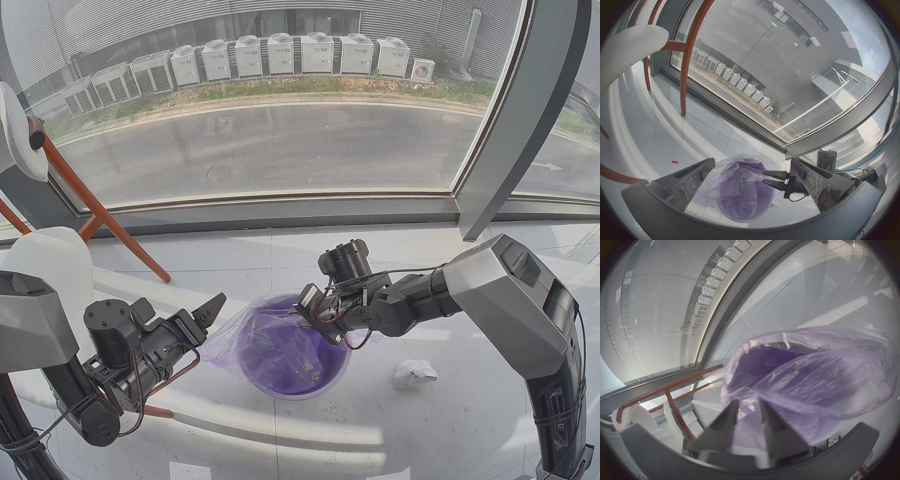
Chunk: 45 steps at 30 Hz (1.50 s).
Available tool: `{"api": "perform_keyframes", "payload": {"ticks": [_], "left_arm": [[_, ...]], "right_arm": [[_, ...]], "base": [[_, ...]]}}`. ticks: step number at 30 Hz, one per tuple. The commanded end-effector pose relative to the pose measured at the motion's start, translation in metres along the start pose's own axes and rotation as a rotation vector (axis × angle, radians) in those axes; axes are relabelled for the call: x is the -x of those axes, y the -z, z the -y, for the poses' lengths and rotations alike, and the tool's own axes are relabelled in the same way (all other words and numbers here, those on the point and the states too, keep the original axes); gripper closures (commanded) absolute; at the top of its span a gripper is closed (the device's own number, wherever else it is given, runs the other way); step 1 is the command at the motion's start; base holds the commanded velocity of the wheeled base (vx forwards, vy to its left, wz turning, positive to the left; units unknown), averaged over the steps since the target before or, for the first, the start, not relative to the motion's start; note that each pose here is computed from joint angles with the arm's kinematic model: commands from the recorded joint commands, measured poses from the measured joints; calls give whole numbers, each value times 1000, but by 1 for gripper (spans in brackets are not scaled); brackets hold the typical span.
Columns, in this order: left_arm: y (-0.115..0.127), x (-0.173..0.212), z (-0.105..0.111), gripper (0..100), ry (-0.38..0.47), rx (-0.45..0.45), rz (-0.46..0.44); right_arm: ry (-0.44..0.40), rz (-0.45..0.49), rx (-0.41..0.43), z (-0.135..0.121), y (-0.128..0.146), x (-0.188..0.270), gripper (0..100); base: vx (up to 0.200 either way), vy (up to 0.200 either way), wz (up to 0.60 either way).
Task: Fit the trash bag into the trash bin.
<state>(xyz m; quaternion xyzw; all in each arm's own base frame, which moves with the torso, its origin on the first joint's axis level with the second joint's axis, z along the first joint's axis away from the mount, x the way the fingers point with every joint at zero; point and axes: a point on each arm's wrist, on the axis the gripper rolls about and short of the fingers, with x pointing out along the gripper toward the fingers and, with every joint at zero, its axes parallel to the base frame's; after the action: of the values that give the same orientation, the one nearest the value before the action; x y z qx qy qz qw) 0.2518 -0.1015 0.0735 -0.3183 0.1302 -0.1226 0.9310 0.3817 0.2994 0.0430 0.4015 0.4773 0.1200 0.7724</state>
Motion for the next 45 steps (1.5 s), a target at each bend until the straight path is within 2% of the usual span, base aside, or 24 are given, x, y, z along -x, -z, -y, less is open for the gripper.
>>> {"api": "perform_keyframes", "payload": {"ticks": [1,8,14,21,28,29,34,45], "left_arm": [[-1,0,1,0,12,1,14],[7,-3,12,0,54,-6,-11],[8,-7,21,0,93,-9,-10],[19,-13,21,0,97,-13,-46],[25,-15,22,0,93,-15,-59],[24,-15,22,0,93,-15,-55],[22,-15,20,0,80,-14,-46],[20,-20,23,0,84,-11,-21]], "right_arm": [[53,-21,-6,6,3,-5,100],[85,-30,-8,6,7,-3,100],[85,-76,8,-8,36,32,100],[131,-143,24,3,69,65,100],[81,-90,-15,2,58,59,100],[80,-87,-34,3,58,56,0],[36,-3,-100,2,49,42,0],[10,34,-124,1,30,6,0]], "base": [[0,0,0],[0,0,0],[0,0,0],[0,0,0],[0,0,0],[0,0,0],[0,0,0],[0,0,0]]}}
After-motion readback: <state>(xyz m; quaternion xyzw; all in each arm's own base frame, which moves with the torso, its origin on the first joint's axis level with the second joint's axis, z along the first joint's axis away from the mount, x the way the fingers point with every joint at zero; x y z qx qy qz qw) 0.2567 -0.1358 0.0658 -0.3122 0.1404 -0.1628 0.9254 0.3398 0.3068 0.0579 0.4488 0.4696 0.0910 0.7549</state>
